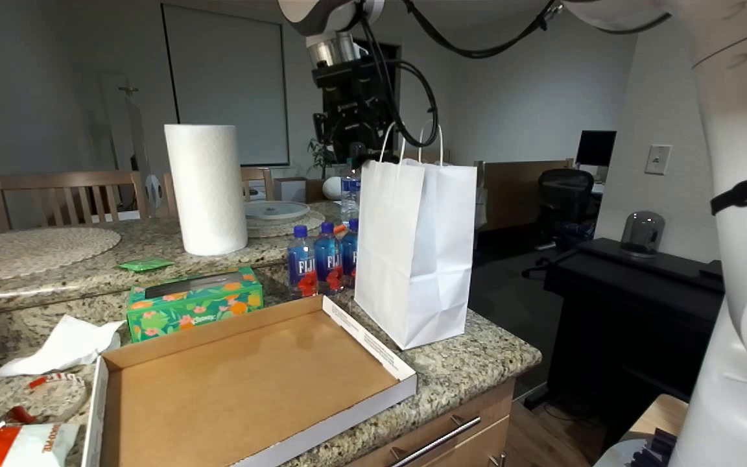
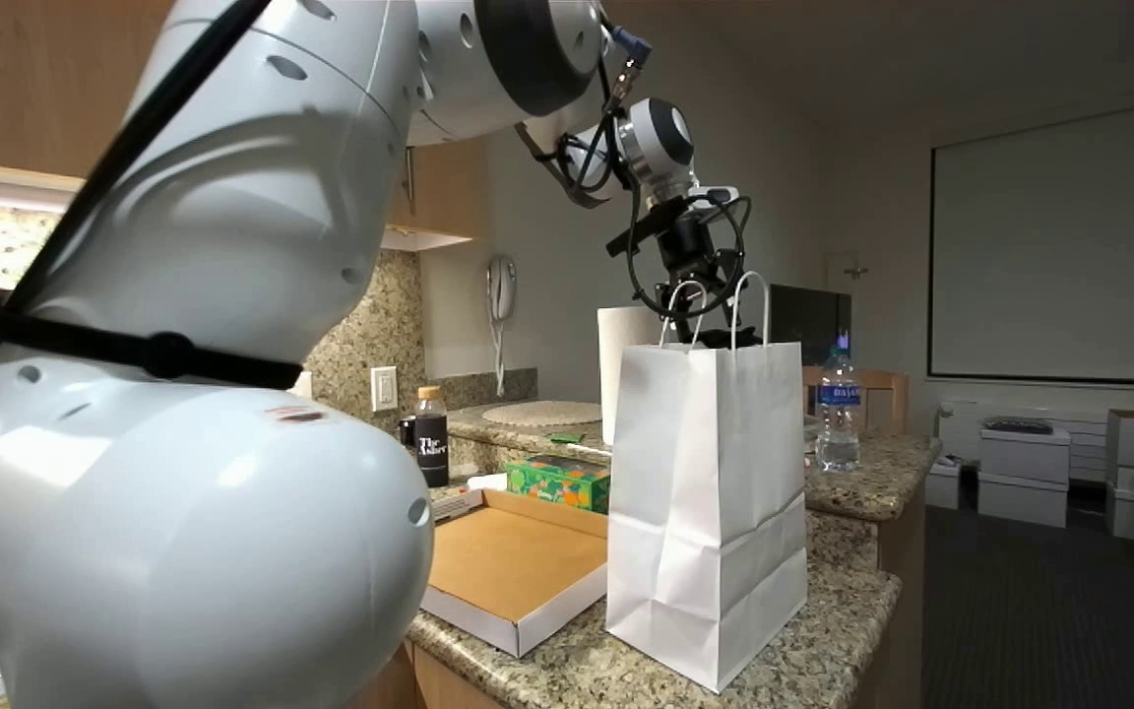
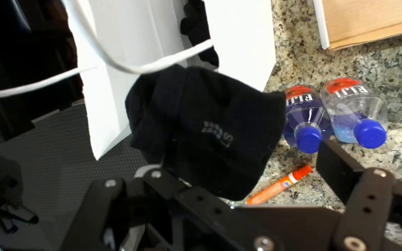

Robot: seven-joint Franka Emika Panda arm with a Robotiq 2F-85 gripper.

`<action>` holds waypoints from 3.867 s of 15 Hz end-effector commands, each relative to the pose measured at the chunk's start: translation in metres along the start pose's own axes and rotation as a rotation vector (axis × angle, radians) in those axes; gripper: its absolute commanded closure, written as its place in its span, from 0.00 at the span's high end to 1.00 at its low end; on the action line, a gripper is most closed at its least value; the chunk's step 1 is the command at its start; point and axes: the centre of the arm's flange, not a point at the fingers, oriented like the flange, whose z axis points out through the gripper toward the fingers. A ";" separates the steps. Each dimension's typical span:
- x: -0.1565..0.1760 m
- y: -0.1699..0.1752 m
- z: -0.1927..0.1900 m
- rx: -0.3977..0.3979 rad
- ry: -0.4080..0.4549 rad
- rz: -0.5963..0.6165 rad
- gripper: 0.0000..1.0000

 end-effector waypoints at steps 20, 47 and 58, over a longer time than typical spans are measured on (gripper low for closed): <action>-0.010 0.018 -0.028 -0.007 0.009 -0.021 0.08; -0.084 0.147 -0.107 0.298 0.341 0.099 0.08; -0.104 0.161 -0.089 0.242 0.283 -0.007 0.08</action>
